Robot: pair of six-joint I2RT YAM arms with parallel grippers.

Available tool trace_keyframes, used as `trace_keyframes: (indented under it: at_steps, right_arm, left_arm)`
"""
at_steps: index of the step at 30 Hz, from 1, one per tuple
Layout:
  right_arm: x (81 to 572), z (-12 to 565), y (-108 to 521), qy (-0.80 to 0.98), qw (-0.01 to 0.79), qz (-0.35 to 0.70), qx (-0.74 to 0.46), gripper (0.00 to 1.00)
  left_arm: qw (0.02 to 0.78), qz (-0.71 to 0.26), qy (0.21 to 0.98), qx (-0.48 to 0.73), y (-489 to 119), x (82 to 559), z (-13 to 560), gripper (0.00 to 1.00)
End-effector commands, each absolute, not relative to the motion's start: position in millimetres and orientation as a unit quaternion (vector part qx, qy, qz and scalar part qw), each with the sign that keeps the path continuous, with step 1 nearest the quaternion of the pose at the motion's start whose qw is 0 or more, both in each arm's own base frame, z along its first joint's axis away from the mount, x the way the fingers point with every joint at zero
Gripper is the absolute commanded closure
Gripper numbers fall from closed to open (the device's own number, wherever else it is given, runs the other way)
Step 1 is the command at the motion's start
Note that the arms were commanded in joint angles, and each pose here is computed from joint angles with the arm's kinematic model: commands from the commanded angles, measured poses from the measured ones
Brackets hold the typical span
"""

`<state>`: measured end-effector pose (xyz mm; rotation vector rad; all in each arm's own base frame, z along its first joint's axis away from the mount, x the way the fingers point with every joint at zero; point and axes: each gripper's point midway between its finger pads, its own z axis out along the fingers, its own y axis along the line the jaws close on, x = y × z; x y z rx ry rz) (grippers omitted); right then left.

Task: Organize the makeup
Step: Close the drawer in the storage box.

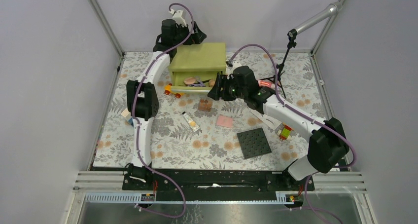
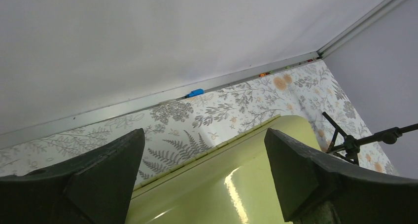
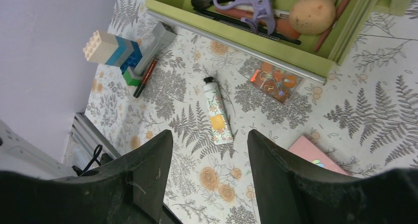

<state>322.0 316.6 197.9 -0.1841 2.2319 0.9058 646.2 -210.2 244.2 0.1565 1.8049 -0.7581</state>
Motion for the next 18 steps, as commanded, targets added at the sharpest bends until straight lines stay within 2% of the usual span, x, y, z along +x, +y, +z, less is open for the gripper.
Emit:
trace_keyframes:
  at_steps: [1, 8, 18]
  right_arm:
    - [314.2, 212.4, 341.5, 0.835, 0.360, 0.403, -0.101, 0.36]
    - [300.8, 191.2, 367.1, 0.816, 0.376, 0.412, -0.155, 0.37]
    - [334.1, 161.9, 389.5, 0.796, 0.434, 0.388, -0.167, 0.39]
  left_arm:
    - [0.557, -0.332, 0.756, 0.091, -224.6, 642.1, 241.8, 0.04]
    - [0.544, -0.325, 0.768, 0.094, -223.2, 638.0, 224.3, 0.04]
    - [0.537, -0.326, 0.772, 0.097, -224.3, 637.7, 218.6, 0.04]
